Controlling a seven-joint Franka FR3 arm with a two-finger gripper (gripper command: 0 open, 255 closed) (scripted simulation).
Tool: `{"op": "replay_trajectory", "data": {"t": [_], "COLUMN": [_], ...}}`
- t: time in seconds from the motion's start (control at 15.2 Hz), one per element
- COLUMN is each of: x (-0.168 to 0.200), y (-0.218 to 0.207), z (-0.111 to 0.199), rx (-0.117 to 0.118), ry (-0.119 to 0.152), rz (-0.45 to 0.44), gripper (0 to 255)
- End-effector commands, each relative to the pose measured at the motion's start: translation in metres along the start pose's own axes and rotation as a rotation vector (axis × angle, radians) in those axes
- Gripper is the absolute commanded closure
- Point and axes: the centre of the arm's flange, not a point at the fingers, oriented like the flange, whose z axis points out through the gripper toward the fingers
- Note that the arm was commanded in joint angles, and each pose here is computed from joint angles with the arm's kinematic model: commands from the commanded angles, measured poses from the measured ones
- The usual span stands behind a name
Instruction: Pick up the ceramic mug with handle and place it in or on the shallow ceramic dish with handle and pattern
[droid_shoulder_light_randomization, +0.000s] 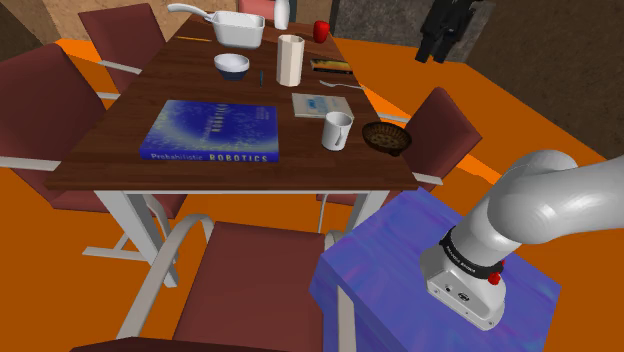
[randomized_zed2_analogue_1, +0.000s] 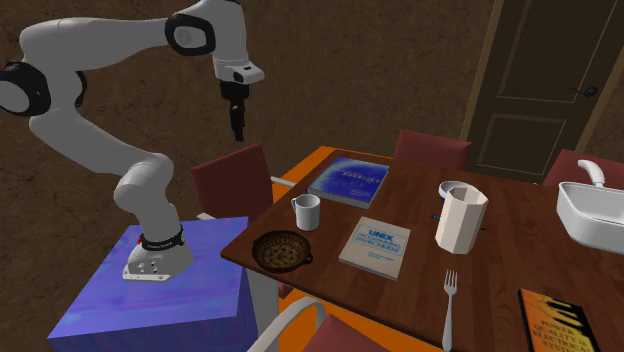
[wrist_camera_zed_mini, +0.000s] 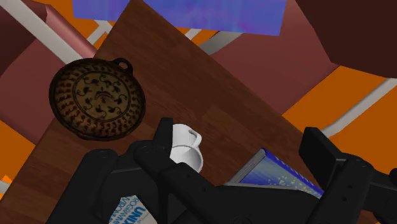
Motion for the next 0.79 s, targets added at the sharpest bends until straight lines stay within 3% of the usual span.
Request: {"op": "replay_trajectory", "data": {"t": [0.0, 0.73], "x": [0.0, 0.084], "y": [0.0, 0.038], "z": [0.0, 0.106], "rx": [0.0, -0.03], "ry": [0.0, 0.037], "rz": [0.0, -0.038], "gripper": [0, 0]}}
